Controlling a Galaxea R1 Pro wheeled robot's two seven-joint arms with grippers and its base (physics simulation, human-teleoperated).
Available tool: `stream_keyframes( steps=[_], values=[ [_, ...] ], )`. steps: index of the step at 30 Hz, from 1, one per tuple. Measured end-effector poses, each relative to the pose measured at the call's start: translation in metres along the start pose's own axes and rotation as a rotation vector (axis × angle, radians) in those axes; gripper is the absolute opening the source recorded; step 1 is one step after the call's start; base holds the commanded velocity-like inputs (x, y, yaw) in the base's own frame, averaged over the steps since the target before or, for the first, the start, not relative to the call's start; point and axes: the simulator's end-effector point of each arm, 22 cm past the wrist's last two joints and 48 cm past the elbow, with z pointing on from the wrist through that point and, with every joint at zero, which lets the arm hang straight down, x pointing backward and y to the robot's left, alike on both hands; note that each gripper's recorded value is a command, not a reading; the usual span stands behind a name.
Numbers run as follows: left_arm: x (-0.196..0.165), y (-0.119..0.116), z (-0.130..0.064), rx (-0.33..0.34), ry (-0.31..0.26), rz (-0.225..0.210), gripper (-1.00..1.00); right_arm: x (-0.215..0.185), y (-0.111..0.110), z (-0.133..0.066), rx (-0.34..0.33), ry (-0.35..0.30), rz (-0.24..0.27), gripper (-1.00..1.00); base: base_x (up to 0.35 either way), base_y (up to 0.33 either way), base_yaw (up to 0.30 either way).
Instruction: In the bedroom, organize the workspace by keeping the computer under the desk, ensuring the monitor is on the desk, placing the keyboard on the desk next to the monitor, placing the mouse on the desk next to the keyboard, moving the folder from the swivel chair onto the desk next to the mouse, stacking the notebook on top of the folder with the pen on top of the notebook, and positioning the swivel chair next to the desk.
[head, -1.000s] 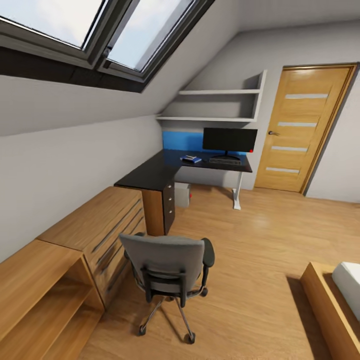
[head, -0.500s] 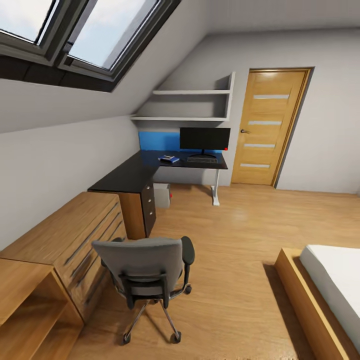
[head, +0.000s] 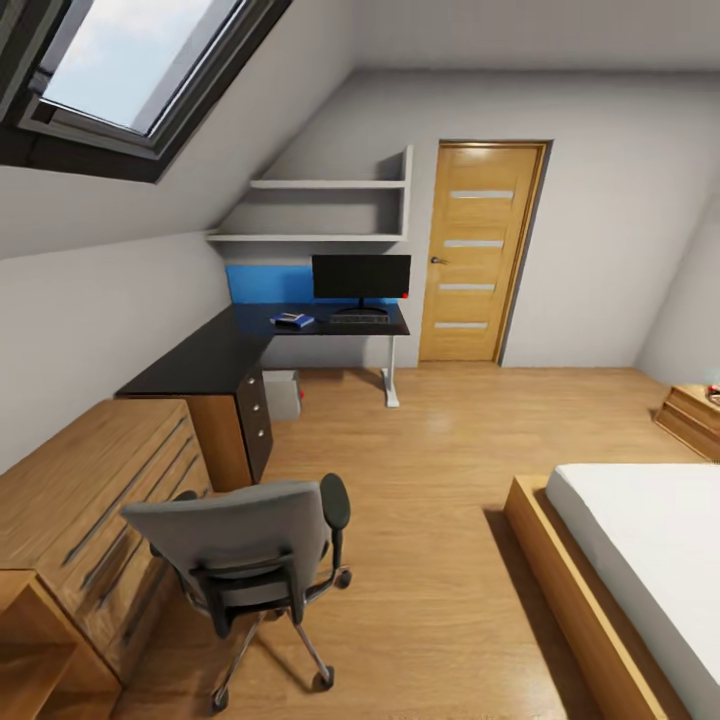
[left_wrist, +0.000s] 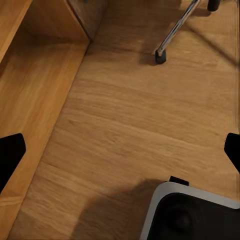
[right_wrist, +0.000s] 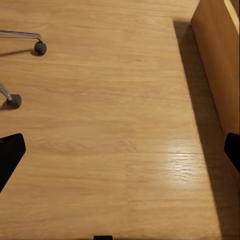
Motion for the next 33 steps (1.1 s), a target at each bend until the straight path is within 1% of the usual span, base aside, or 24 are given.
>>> stream_keyframes(
  steps=[8, 12, 15, 23, 33],
  values=[
    [0.0000, 0.0000, 0.0000, 0.000, 0.000, 0.000, 1.00, 0.0000, 0.0007, 0.0000, 0.000, 0.000, 0.001, 1.00, 0.000, 0.003, -0.296],
    [0.0000, 0.0000, 0.0000, 0.000, 0.000, 0.000, 1.00, -0.0001, 0.0015, 0.0000, 0.000, 0.000, 0.002, 1.00, 0.000, 0.147, -0.146],
    [0.0000, 0.0001, 0.0000, 0.000, 0.000, 0.000, 1.00, -0.0001, 0.0019, -0.0001, 0.000, 0.000, 0.003, 1.00, 0.000, 0.193, -0.056],
    [0.0001, 0.0002, 0.0000, -0.001, 0.000, -0.001, 1.00, -0.0002, 0.0020, -0.0001, 0.003, 0.000, 0.004, 1.00, 0.000, 0.050, -0.007],
    [0.0000, 0.0002, 0.0000, -0.001, 0.000, 0.000, 1.00, -0.0002, 0.0021, -0.0001, 0.003, 0.000, 0.004, 1.00, 0.000, 0.153, 0.000]
  ],
)
